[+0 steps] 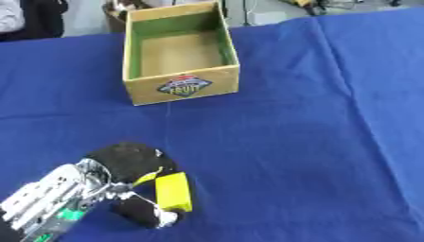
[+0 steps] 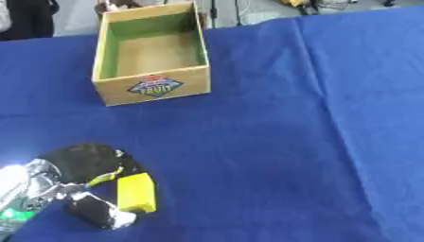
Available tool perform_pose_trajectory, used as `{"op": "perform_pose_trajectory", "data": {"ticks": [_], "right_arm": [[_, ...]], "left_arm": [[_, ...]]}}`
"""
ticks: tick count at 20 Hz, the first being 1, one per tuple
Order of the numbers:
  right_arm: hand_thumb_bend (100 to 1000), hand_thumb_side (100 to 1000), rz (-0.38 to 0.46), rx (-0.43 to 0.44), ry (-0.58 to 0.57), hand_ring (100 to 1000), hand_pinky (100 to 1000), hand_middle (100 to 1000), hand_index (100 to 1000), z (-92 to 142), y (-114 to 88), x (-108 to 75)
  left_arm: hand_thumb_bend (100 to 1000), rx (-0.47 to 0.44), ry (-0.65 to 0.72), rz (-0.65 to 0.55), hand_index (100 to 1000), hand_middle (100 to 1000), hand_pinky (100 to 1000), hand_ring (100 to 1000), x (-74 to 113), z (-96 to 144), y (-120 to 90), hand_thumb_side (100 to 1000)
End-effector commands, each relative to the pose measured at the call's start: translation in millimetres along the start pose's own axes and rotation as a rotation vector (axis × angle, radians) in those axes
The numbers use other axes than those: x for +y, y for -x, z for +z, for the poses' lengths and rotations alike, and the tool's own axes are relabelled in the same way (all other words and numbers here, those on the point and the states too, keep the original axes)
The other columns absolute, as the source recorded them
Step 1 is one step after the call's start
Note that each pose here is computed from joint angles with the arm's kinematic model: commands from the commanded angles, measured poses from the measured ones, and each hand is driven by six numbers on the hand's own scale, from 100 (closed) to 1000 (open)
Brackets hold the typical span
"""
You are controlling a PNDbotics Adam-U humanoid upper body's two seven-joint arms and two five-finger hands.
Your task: Pick up objects on the table and place them in the box.
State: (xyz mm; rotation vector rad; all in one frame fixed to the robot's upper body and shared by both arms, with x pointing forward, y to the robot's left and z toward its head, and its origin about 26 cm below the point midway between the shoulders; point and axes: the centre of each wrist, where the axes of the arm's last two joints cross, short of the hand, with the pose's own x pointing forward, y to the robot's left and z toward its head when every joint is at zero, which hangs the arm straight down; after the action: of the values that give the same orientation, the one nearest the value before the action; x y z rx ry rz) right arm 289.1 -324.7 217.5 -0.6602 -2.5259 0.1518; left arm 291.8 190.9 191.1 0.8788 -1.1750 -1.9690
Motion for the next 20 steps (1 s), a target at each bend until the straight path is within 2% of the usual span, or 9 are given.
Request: {"op": "perform_pose_trajectory", "data": {"ticks": [1, 2, 4, 5, 7, 10, 16, 20], "right_arm": [[100, 637, 0.006, -0.029, 0.000, 646, 722, 679, 776, -6, -5, -2.4], [100, 637, 0.006, -0.029, -0.001, 646, 722, 679, 776, -6, -5, -2.3], [100, 637, 0.006, -0.029, -0.001, 646, 722, 678, 775, -6, -5, -2.2], [100, 637, 0.006, -0.029, -0.001, 646, 722, 677, 775, -6, -5, -2.2], [100, 637, 0.005, -0.030, 0.000, 646, 722, 676, 774, -6, -6, -2.1], [100, 638, 0.004, -0.030, 0.001, 647, 722, 676, 774, -6, -6, -1.9], [100, 637, 0.003, -0.030, 0.001, 648, 723, 675, 773, -6, -6, -1.8], [100, 636, 0.005, -0.029, 0.000, 649, 723, 675, 772, -6, -5, -2.1]], "left_arm": [[399, 0.001, -0.041, -0.024, 846, 578, 433, 552, 5.2, 3, -2, 854], [393, 0.005, -0.051, -0.028, 842, 574, 428, 548, 5.3, 3, -3, 852], [332, 0.014, -0.068, -0.036, 801, 525, 317, 489, 5.4, 3, -3, 828], [282, 0.017, -0.071, -0.037, 771, 485, 185, 444, 5.0, 3, -3, 798], [227, 0.019, -0.064, -0.032, 743, 458, 115, 415, 3.9, 2, -4, 765], [100, 0.018, -0.061, -0.020, 688, 395, 100, 354, 3.9, 2, -5, 726], [100, 0.008, -0.118, 0.014, 544, 353, 100, 273, 6.4, 2, -4, 711], [100, 0.003, -0.171, 0.044, 559, 348, 100, 263, 15.0, 5, 2, 735]]}}
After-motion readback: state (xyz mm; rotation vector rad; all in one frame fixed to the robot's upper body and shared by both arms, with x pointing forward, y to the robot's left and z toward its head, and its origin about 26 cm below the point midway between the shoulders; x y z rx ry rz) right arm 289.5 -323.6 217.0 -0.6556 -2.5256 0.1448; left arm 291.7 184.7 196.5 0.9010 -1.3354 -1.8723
